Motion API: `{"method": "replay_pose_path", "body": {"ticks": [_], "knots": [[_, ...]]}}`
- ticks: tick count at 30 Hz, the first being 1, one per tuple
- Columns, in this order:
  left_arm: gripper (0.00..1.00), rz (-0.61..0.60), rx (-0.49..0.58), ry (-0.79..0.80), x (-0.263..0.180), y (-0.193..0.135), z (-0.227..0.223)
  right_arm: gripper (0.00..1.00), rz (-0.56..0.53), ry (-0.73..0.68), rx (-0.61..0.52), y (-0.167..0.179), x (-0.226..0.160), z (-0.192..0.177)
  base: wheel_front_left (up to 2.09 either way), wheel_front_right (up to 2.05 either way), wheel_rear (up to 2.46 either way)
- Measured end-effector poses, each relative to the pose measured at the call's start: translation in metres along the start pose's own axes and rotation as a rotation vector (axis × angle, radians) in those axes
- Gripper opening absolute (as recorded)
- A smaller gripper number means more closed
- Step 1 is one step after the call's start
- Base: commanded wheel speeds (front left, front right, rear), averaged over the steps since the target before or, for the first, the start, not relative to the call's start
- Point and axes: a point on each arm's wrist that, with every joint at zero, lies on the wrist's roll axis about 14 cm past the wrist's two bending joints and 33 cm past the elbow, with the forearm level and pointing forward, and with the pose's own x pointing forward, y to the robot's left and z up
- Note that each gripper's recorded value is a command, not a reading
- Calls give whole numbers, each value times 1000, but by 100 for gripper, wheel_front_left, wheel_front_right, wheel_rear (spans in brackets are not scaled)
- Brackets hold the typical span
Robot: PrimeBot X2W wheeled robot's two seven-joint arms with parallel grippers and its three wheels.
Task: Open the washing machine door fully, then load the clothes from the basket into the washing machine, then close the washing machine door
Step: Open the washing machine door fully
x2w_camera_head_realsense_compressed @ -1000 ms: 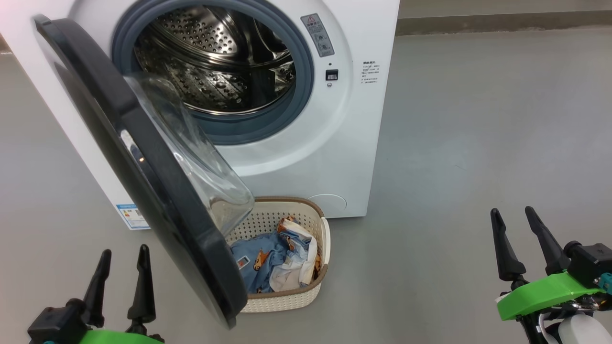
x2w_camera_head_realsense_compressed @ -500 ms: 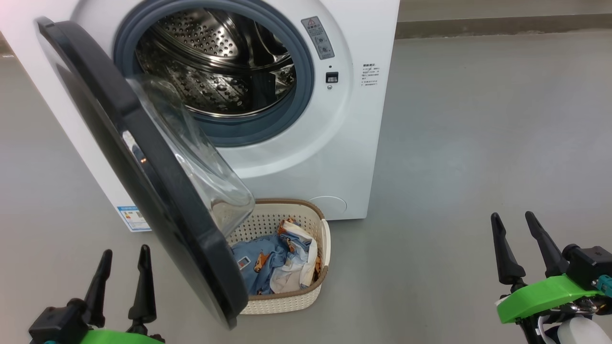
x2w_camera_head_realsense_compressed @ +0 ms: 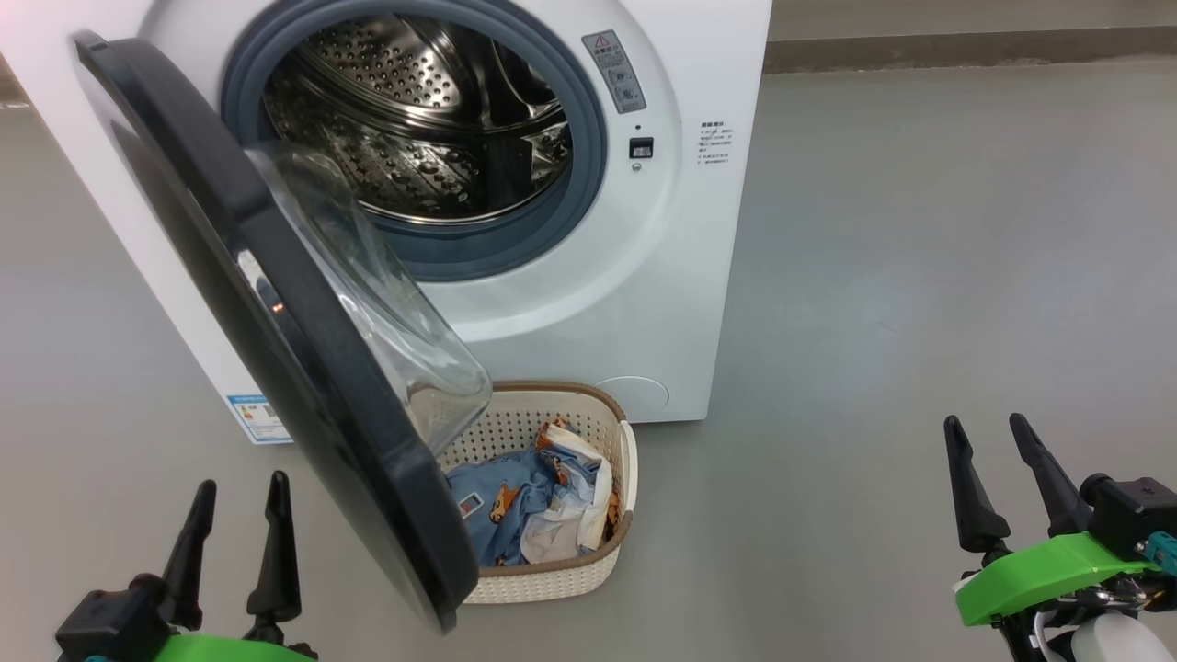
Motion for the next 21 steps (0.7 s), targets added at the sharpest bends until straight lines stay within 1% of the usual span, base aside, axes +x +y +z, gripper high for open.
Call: {"method": "replay_pose_path", "body": {"ticks": [6, 7, 8, 9, 10, 13, 17, 21], "knots": [[100, 1, 0, -1, 0, 0, 1, 100, 2, 3, 1, 1, 0, -1, 0, 0, 0], [62, 2, 0, -1, -1, 1, 0, 100, 2, 3, 1, 1, 0, -1, 0, 0, 0], [39, 2, 0, -1, -1, 1, 0, 100, 2, 4, 1, 1, 0, -1, 0, 0, 0], [11, 2, 0, -1, -1, 1, 0, 100, 2, 4, 1, 1, 0, -1, 0, 0, 0], [0, 3, 0, -2, -1, 1, 1, 100, 3, 5, 1, 1, 1, -2, 0, 0, 0], [0, 0, 1, -12, 0, 0, 4, 100, 5, 6, 2, 2, 1, -2, 0, 0, 0], [0, -17, 1, -74, 3, -6, 23, 100, 8, 8, 7, 4, 2, -3, 0, 0, 0], [0, -48, -5, -197, 5, -19, 61, 100, 16, 9, 18, 9, 4, -5, 0, 0, 0]]}}
